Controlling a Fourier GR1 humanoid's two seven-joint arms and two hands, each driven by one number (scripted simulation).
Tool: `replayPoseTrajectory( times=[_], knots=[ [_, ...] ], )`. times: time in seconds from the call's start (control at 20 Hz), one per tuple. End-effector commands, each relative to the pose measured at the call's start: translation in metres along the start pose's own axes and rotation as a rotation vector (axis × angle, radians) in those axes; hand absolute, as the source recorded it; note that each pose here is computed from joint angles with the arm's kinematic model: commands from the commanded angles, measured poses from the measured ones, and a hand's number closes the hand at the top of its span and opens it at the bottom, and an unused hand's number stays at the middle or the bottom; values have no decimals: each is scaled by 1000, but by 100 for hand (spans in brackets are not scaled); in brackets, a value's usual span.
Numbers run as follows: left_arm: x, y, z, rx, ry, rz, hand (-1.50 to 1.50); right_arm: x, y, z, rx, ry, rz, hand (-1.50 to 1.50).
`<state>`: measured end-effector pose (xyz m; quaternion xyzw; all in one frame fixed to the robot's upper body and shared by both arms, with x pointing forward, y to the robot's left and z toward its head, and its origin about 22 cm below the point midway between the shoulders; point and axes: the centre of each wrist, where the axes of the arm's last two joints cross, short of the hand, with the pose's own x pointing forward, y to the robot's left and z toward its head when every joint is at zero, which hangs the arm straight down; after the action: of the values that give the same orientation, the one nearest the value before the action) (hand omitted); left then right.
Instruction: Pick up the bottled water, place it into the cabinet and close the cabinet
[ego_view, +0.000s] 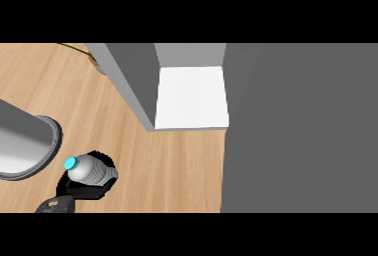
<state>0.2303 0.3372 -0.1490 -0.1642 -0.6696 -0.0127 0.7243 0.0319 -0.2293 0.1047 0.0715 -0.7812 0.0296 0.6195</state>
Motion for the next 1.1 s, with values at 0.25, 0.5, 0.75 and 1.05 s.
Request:
replayPoseTrajectory(
  times=[0.25,0.5,0.75,1.05],
  knots=[
    [-17,-28,-11,-3,-164,125,150,17,-7,0,4,-19,20,-150],
    [-48,-87,-15,263,-270,86,150,18,0,0,-5,-26,1,-150],
    [-35,-101,-42,226,-274,139,150,11,-3,9,6,-2,10,-150],
    [-9,-128,-78,181,-253,179,150,13,-2,-1,6,-13,-25,-150]
  ],
)
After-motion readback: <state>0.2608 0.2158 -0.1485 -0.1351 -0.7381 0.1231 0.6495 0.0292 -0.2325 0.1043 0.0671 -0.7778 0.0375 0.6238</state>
